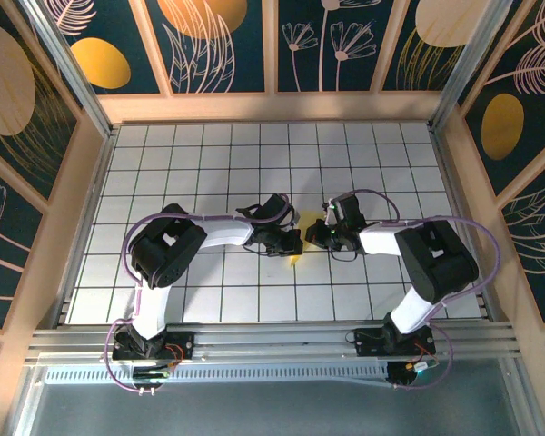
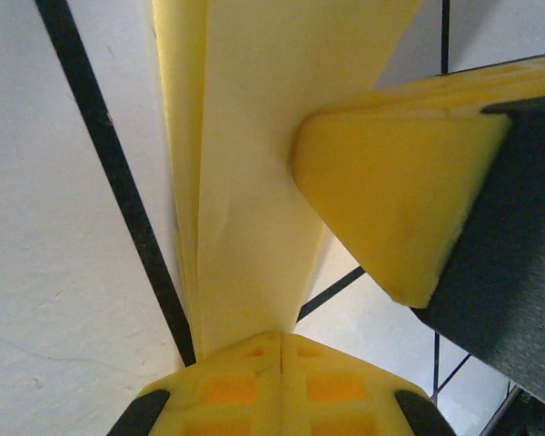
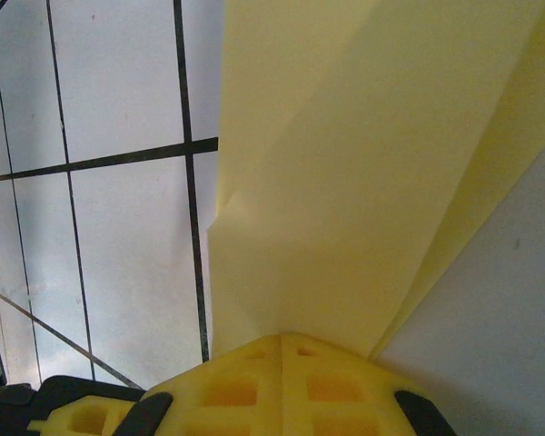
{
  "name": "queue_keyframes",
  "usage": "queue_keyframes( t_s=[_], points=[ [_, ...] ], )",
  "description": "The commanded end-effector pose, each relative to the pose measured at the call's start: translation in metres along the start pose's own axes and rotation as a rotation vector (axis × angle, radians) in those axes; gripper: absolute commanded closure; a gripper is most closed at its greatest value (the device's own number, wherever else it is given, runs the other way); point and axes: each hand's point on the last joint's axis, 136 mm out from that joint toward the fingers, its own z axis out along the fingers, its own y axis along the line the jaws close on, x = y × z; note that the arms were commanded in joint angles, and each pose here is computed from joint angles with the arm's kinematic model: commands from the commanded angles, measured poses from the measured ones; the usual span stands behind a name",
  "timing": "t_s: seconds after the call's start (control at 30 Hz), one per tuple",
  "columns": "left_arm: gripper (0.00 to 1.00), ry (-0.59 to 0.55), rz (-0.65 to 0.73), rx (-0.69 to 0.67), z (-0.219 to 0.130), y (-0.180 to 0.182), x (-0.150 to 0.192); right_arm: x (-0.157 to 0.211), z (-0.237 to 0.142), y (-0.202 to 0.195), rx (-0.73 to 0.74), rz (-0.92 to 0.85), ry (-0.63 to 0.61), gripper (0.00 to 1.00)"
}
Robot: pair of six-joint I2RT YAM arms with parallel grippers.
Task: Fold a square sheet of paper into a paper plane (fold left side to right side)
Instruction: Fold the wing for the fifth time at the center of the table.
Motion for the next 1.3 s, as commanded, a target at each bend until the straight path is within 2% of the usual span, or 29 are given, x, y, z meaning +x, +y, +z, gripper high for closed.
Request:
queue_keyframes(
  t_s=[0.0,1.27],
  points=[
    [1.0,0.067,-0.05,-0.18,0.013,0.049,0.022,-0.017,0.001,-0.009,0.035,-0.024,-0.043,1.0],
    [1.0,0.075,-0.055,-0.192,0.014,0.053,0.025,-0.103,-0.009,-0.067,0.089,0.045,-0.106,1.0]
  ],
)
